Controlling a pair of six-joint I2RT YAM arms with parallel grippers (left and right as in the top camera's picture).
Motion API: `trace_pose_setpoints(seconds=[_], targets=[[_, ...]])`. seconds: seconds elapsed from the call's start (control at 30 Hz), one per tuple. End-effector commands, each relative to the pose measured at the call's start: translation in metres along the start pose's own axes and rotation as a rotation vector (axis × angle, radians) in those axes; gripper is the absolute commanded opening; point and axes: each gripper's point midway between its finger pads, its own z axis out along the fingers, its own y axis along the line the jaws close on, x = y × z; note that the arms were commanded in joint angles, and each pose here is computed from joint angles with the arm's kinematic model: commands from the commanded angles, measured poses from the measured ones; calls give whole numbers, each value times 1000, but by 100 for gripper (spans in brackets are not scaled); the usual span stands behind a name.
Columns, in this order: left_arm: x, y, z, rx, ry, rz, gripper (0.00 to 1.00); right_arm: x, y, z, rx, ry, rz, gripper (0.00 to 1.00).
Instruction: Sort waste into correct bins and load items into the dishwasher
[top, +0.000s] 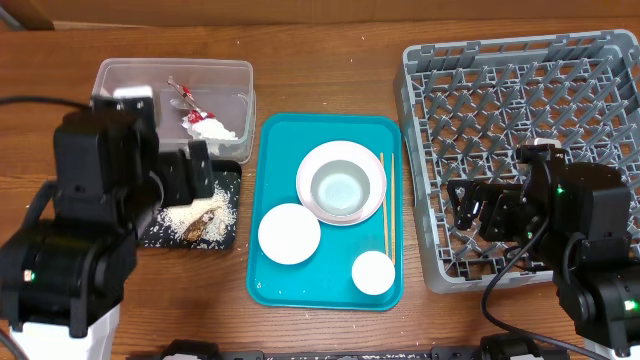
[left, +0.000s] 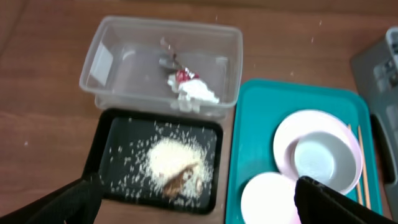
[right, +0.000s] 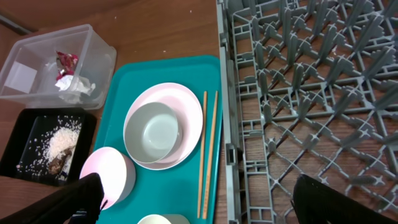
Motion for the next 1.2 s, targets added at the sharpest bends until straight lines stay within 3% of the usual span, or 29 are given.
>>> trace_pose_setpoints(seconds=[0.0,0.53,0.73,1.0,1.17], targets=[[9,-3,0,15,35,22,100,-9,0,-6,14,-35,-12,100],[13,-7,17,10,97,37,100,-6,-5,10,31,23,0,100],[14,-4,-1,10,51,48,100,-4,-9,24,45,72,10,100],[-10,-5,-25,75,-324,-3,100,3,-16,49,71,163,29,100],[21,-5,-10,136,-540,-33,100,11,-23,69,92,236,44,100]])
